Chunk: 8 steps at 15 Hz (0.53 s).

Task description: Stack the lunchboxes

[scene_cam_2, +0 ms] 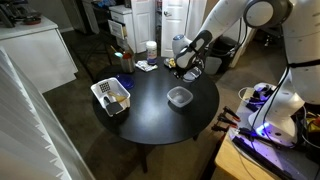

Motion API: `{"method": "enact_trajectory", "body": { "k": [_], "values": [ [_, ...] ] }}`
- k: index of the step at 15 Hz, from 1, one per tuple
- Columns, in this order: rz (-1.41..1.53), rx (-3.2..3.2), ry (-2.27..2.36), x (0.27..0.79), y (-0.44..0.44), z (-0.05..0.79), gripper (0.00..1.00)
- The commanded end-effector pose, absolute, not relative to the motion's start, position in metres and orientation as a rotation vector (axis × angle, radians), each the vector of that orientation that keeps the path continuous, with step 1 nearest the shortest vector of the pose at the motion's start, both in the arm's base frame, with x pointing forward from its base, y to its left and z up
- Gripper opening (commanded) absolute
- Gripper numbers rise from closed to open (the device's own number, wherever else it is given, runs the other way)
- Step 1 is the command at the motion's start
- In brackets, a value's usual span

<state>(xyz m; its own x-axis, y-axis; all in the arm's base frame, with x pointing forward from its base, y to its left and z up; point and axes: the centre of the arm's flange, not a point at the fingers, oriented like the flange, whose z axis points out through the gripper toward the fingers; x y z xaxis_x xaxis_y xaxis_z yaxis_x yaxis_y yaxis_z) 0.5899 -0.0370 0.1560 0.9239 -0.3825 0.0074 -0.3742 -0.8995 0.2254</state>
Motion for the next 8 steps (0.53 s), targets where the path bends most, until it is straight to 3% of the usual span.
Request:
{"method": "enact_trajectory", "body": {
  "k": [1, 8],
  "values": [
    [-0.109, 2.899, -0.398, 0.57, 0.025, 0.184, 0.01],
    [-0.174, 2.925, -0.083, 0.557, 0.126, 0.157, 0.01]
  ]
}}
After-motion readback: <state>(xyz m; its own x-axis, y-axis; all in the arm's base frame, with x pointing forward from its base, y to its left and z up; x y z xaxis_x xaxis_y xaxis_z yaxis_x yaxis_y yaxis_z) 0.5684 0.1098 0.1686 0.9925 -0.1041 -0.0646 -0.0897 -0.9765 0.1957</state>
